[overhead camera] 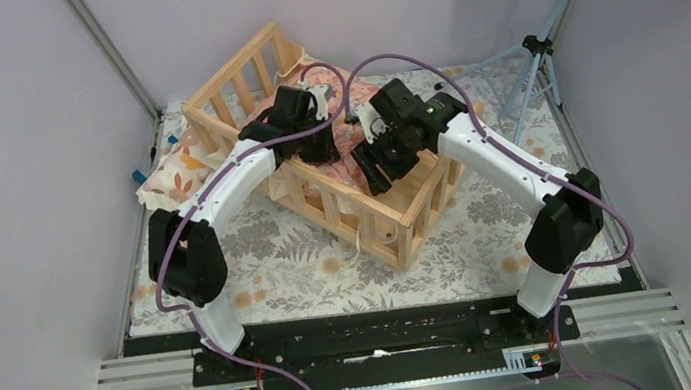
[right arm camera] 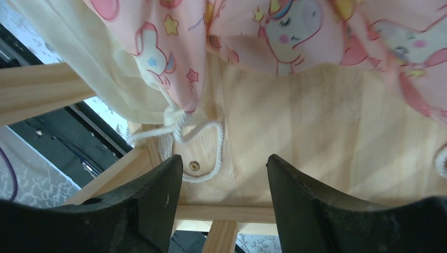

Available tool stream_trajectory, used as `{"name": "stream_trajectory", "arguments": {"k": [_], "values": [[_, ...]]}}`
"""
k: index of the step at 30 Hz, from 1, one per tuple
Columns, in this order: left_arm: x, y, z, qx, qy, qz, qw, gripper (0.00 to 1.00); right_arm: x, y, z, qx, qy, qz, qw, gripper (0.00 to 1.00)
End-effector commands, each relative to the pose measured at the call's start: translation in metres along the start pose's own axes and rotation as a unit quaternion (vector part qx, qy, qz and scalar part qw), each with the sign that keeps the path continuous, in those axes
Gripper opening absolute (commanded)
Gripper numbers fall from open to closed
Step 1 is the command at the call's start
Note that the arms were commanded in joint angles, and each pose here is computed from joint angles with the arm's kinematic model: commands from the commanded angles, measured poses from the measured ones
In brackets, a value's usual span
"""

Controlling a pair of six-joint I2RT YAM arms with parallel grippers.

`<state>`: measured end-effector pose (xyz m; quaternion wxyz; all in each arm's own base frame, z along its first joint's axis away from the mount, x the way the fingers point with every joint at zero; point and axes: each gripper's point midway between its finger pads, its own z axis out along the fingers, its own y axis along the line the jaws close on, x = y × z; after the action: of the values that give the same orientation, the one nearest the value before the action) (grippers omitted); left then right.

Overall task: Set up the pet bed
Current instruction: Cross the ropes on the bed frame.

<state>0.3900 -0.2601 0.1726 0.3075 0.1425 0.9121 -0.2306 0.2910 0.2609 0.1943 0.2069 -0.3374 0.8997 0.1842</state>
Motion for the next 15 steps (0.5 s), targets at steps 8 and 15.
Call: {"name": "stream_trajectory", "arguments": {"k": [8, 15], "values": [[0.019, 0.027, 0.0, -0.019, 0.032, -0.03, 0.999, 0.0, 0.035, 0.006, 0.031, -0.001, 0.03, -0.023, 0.999, 0.67], [0.022, 0.033, 0.003, -0.008, 0.034, -0.065, 0.997, 0.0, 0.051, 0.001, 0.041, 0.018, 0.058, -0.032, 0.998, 0.64]]}}
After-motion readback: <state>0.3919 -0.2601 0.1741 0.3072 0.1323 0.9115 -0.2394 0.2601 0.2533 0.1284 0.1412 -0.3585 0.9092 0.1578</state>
